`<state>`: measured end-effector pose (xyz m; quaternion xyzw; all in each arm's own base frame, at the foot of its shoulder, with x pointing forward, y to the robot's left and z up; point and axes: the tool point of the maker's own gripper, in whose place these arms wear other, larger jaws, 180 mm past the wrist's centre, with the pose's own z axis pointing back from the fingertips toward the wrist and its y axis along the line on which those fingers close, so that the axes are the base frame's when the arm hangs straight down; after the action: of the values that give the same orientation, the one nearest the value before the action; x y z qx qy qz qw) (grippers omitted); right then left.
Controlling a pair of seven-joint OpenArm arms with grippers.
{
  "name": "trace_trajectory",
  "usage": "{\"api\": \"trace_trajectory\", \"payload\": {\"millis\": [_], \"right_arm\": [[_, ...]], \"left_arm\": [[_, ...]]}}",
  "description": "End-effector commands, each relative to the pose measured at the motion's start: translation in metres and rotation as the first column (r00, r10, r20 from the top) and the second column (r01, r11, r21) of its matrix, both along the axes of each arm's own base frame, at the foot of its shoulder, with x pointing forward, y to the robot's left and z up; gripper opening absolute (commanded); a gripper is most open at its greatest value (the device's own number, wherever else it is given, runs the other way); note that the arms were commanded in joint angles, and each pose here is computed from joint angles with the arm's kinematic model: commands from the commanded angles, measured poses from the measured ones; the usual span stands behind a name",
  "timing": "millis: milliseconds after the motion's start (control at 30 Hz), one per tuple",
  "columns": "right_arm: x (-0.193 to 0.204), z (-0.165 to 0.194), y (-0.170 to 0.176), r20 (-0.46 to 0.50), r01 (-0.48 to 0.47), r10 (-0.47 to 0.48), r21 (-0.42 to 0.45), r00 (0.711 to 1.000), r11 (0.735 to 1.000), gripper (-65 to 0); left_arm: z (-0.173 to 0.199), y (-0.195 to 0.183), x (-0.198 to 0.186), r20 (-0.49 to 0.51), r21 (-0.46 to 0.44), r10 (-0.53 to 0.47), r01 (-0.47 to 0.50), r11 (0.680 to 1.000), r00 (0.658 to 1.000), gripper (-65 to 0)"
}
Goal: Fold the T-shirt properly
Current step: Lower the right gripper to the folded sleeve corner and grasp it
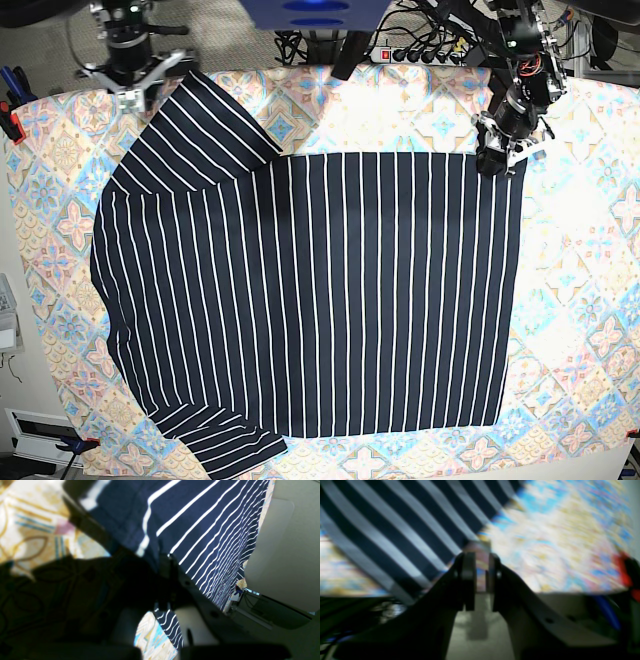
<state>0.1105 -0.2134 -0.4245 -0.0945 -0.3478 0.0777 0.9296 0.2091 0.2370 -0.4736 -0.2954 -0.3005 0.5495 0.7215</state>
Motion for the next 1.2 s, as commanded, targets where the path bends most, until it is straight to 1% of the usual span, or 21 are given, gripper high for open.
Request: {"api": "trace_trajectory", "payload": {"millis": [0,133,233,467,567,767,867,933,1067,1167], "right_arm": [[0.003,0.007,0.007,0.027,-0.021,0.020,0.007,0.999,1.000,-55.0],[-0.020,-0.003,0.032,-0.033,-0.065,0.066,0.055,0.997,0.996,-54.8],[-0.026,-0.007,0.050,-0.049,-0.099,0.104,0.091,0.993,0.991,-54.2],[-0.033,-0.009,0.059,-0.064,-0.111,0.118,0.110,0.991,0.988,-43.4],[-0.034,-0.011,0.060,-0.071,-0.112,0.120,0.113,0.990,0.987,-40.9],[-0.030,-0.012,0.060,-0.072,-0.111,0.119,0.111,0.990,0.988,-40.6],[-0.028,-0.020,0.059,-0.138,-0.098,0.112,0.103,0.984,0.990,-40.6],[-0.023,-0.023,0.066,-0.159,-0.118,0.134,0.109,0.978,0.987,-40.6],[-0.009,-0.022,0.074,-0.134,-0.156,0.170,0.113,0.976,0.981,-40.6],[-0.016,-0.034,0.067,-0.173,-0.171,0.181,0.070,0.968,0.983,-40.6]], "left_arm": [[0.003,0.002,0.000,0.007,0.003,-0.004,0.004,1.000,1.000,-65.0],[0.002,0.002,0.000,0.005,0.004,-0.005,0.005,1.000,1.000,-65.0],[0.002,0.002,0.000,0.005,0.004,-0.005,0.005,1.000,1.000,-65.0],[0.002,0.002,-0.001,0.003,0.003,-0.004,0.004,1.000,1.000,-65.0],[0.002,0.002,-0.001,0.003,0.003,-0.004,0.004,1.000,1.000,-65.0],[0.002,0.002,0.000,0.005,0.003,-0.004,0.004,1.000,1.000,-65.0],[0.002,0.002,0.000,0.005,0.003,-0.004,0.004,1.000,1.000,-65.0],[0.002,0.002,0.000,0.005,0.003,-0.004,0.004,1.000,1.000,-65.0],[0.002,0.002,-0.001,0.003,0.002,-0.005,0.005,1.000,1.000,-65.0],[0.001,0.002,-0.002,0.000,0.002,-0.005,0.005,1.000,1.000,-65.0]]}}
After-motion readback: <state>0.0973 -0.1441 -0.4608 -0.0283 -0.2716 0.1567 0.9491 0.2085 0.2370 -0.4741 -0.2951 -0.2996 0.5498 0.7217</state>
